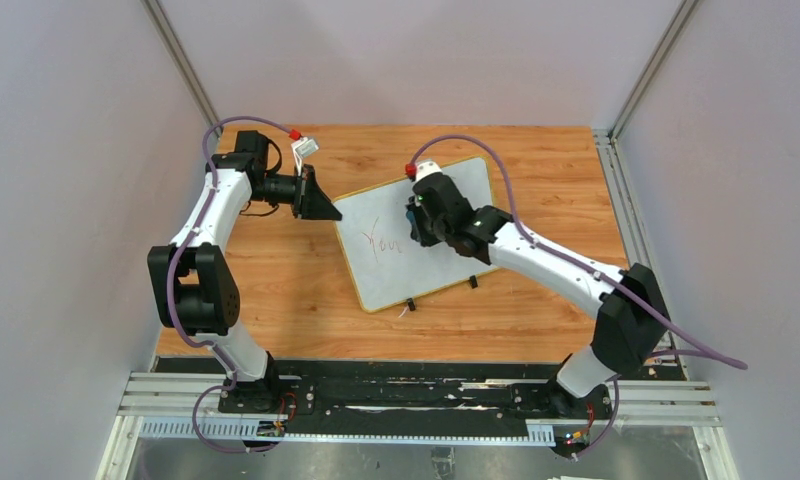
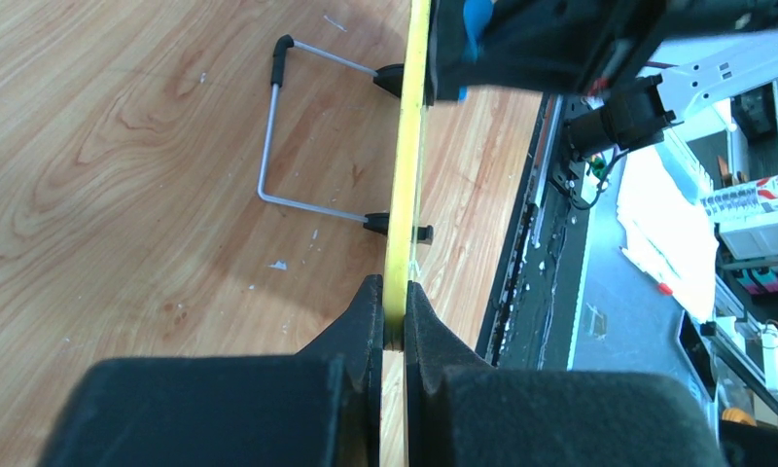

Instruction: Erase the whiteboard

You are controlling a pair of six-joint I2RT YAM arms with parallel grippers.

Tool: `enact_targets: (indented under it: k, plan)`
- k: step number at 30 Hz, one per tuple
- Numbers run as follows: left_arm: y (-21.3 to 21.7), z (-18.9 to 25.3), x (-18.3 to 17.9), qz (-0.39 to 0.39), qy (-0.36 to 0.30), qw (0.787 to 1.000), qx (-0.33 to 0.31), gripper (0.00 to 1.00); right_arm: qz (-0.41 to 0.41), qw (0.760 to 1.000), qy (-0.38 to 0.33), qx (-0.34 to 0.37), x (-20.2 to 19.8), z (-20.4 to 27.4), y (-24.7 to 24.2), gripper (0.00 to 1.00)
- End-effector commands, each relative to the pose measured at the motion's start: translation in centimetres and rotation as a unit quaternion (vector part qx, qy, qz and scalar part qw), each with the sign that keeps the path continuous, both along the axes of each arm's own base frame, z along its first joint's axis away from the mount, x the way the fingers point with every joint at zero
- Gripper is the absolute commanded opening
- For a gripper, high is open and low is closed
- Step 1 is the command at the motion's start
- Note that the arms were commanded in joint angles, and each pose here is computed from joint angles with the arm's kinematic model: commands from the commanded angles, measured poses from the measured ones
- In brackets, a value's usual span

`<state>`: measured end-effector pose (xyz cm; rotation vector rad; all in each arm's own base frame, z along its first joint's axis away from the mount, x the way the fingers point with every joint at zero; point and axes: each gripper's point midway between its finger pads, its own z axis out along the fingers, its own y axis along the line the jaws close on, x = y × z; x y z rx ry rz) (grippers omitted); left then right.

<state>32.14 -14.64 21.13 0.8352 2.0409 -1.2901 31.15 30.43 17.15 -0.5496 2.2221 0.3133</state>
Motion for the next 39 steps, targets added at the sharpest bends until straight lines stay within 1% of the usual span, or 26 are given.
enact_targets:
  k: [1, 3, 6, 13, 20, 26, 29, 33, 39]
  plan:
    - [-0.1, -1.1, -0.4, -0.015, -0.016, 0.999, 0.04, 0.0, -0.077, 0.996, -0.043, -0.029, 2.8, 1.6, -5.5, 0.01]
    - [-0.2, -1.1, -0.5, -0.016, -0.015, 0.999, 0.039, 0.0, -0.08, 0.995, -0.049, -0.028, 3.1, 2.0, -5.8, 0.01]
    - [-0.1, -1.0, -0.5, -0.015, -0.016, 0.999, 0.039, 0.0, -0.065, 0.997, -0.045, -0.017, 3.4, 2.3, -4.7, 0.01]
    - [-0.1, -1.0, -0.6, -0.014, -0.016, 0.999, 0.04, 0.0, -0.018, 0.999, -0.037, -0.001, 3.0, 1.9, 1.0, 0.01]
    - [-0.1, -0.8, -0.7, -0.013, -0.017, 0.999, 0.039, 0.0, 0.051, 0.998, -0.025, 0.016, 0.5, 1.8, 7.8, 0.01]
    - [-0.2, -0.5, -0.7, -0.013, -0.016, 0.999, 0.035, 0.0, 0.097, 0.995, -0.001, 0.023, -2.9, 0.6, 11.5, 0.01]
    - [-0.2, -0.5, -0.7, -0.012, -0.016, 0.999, 0.035, 0.0, 0.104, 0.994, 0.009, 0.019, -3.9, -0.2, 11.8, 0.01]
    - [-0.2, -0.6, -0.7, -0.012, -0.015, 0.999, 0.035, 0.0, 0.083, 0.997, 0.0, 0.003, -3.4, -0.2, 10.3, 0.01]
    - [-0.2, -0.5, -0.7, -0.011, -0.015, 0.999, 0.037, 0.0, 0.014, 1.0, -0.001, 0.001, -0.6, 0.0, 4.8, 0.01]
